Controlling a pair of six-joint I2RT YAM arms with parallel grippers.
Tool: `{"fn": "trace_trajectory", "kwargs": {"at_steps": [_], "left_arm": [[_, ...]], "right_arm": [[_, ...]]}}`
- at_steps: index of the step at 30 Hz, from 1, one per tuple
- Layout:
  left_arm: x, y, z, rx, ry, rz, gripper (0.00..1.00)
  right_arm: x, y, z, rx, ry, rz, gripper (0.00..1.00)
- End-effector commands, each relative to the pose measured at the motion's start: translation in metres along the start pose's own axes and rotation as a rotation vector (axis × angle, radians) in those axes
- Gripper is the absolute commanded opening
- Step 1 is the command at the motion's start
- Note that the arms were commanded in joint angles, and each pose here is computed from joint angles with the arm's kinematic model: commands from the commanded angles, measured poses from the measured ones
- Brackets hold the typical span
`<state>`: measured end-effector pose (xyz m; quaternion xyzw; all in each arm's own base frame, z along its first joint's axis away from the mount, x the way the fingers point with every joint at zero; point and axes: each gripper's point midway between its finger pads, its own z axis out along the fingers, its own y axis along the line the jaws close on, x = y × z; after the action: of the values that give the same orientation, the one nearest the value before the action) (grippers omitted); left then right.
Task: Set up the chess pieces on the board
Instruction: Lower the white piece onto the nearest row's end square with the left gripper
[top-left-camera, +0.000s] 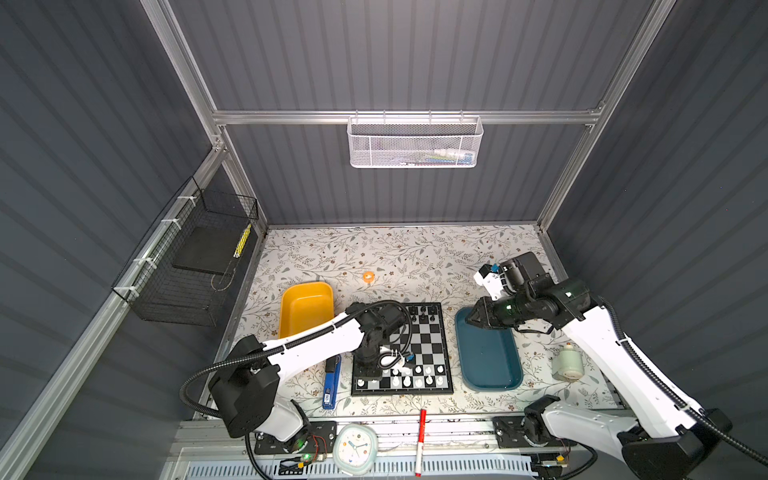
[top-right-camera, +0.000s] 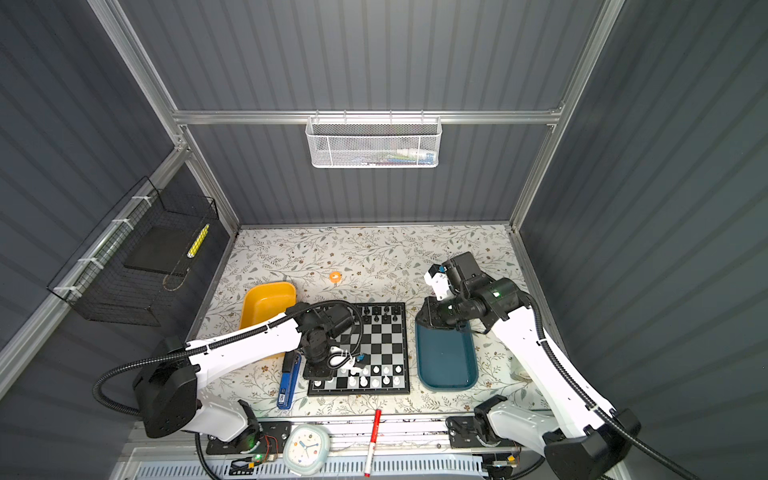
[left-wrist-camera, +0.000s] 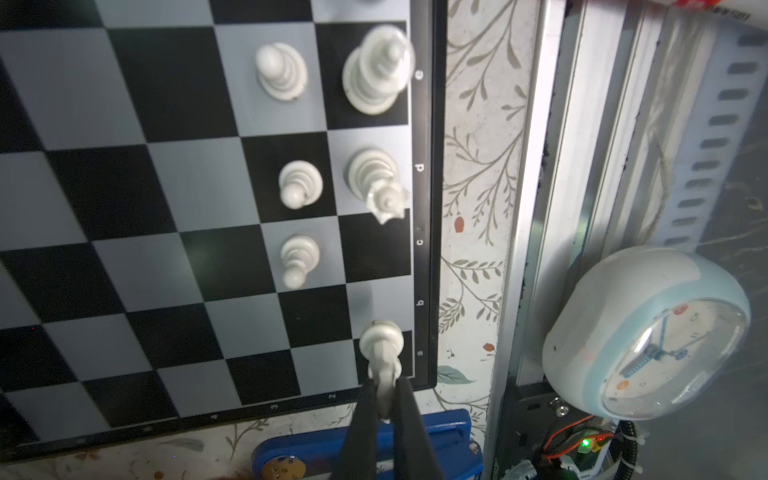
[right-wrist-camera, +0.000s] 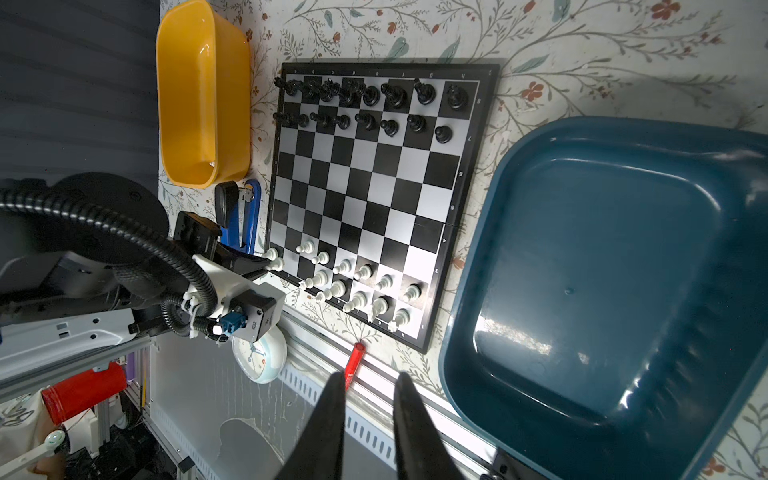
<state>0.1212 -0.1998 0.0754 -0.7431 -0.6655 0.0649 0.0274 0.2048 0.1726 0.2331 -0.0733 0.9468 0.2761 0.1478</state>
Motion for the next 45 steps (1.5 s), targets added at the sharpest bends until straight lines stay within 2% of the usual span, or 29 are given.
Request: {"fn": "trace_trajectory", "kwargs": {"at_steps": [1,45], "left_arm": [[0.005,-0.004,-0.004,-0.027,0.001,-0.013,0.01],[0.004,-0.005,0.016,-0.077,0.002,-0.077,0.0]], "right_arm": [[0.002,0.002,-0.007,-0.009,-0.03,-0.009,0.24],[0.012,-0.004,-0.011,-0.002,-0.049,0.01,0.25]]}}
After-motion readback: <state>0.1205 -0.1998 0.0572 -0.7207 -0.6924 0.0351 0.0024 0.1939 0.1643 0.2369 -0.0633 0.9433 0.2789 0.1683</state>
